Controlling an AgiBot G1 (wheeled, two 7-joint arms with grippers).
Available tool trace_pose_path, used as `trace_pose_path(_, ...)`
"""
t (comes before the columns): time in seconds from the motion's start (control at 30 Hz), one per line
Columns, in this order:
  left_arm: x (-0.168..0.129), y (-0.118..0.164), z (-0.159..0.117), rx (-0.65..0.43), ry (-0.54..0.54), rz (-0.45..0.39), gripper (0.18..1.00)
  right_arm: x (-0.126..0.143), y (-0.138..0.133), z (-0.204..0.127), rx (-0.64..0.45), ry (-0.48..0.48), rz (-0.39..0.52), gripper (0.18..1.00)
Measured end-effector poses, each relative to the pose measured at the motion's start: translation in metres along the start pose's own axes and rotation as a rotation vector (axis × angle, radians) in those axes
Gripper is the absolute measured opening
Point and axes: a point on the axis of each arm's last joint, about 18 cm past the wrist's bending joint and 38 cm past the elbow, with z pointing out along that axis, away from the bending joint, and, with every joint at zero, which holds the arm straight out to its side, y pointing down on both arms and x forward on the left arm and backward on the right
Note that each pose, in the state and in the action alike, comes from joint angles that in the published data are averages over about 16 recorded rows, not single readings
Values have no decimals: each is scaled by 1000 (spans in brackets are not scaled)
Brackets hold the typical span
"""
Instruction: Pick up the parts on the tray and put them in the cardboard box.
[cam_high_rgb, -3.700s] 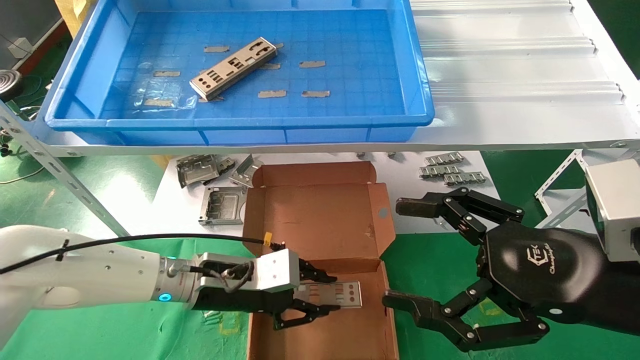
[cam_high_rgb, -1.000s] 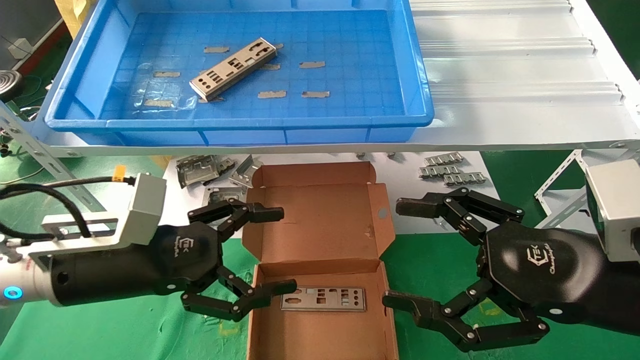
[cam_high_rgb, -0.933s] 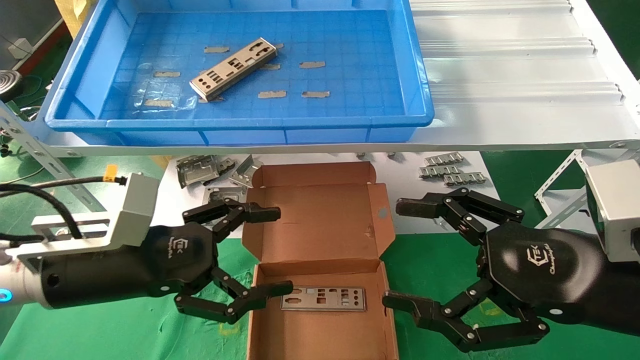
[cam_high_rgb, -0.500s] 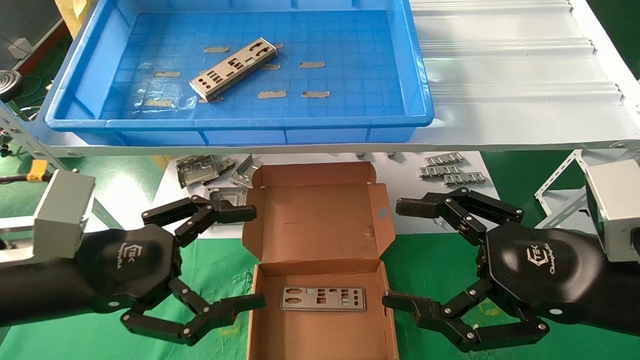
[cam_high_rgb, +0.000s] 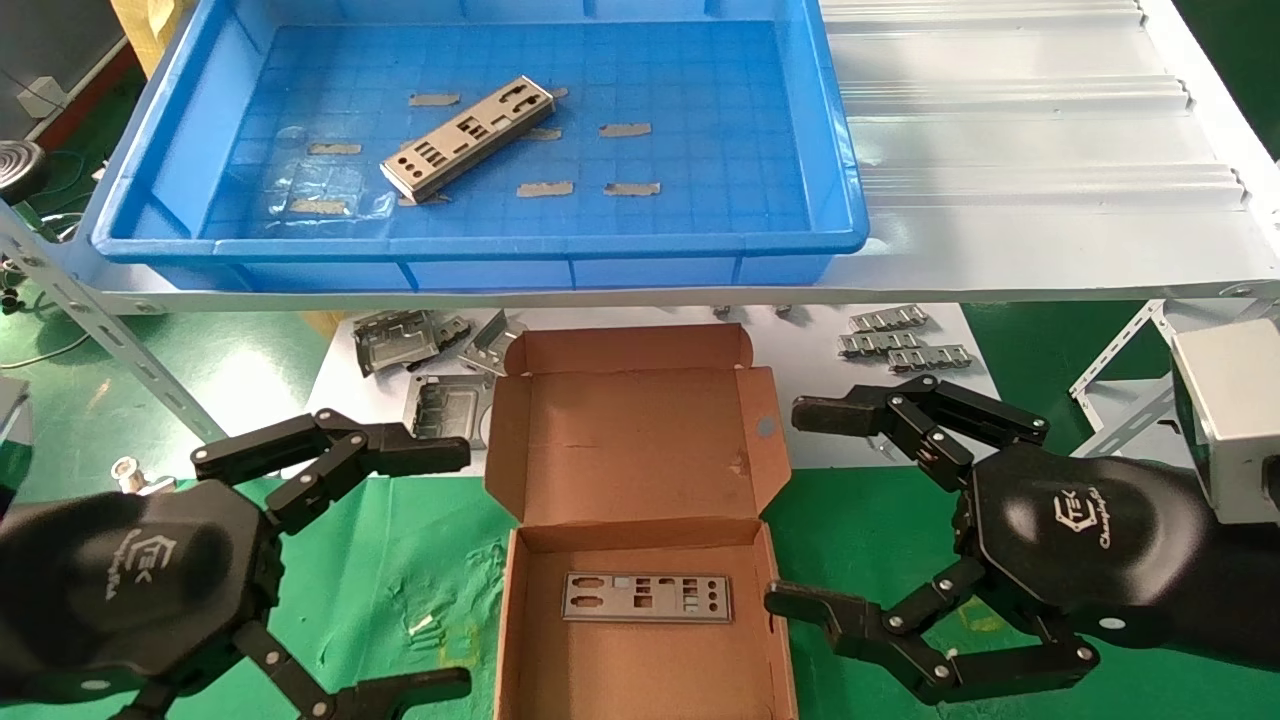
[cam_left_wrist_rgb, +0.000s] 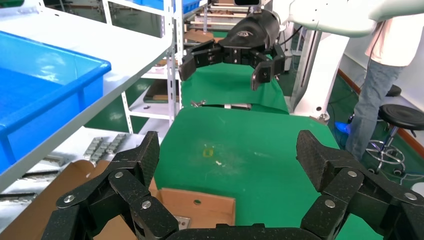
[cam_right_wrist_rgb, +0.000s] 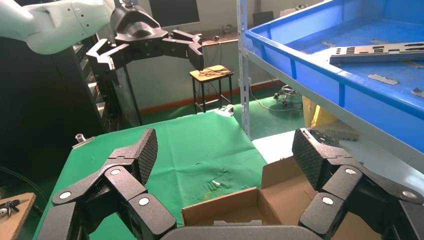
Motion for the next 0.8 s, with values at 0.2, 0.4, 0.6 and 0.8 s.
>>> trace_pose_path(0.2,2,-2,-1,-1,3,3,1001,0,0,0,0,0,0,1000)
trace_pose_path(0.4,1,-1,0,0,1,0,1001,0,0,0,0,0,0,1000)
trace_pose_path(0.6,0,0,0,0,0,-2,1001,0,0,0,0,0,0,1000)
trace_pose_path(0.8,-1,1,0,0,-1,-3,1001,0,0,0,0,0,0,1000)
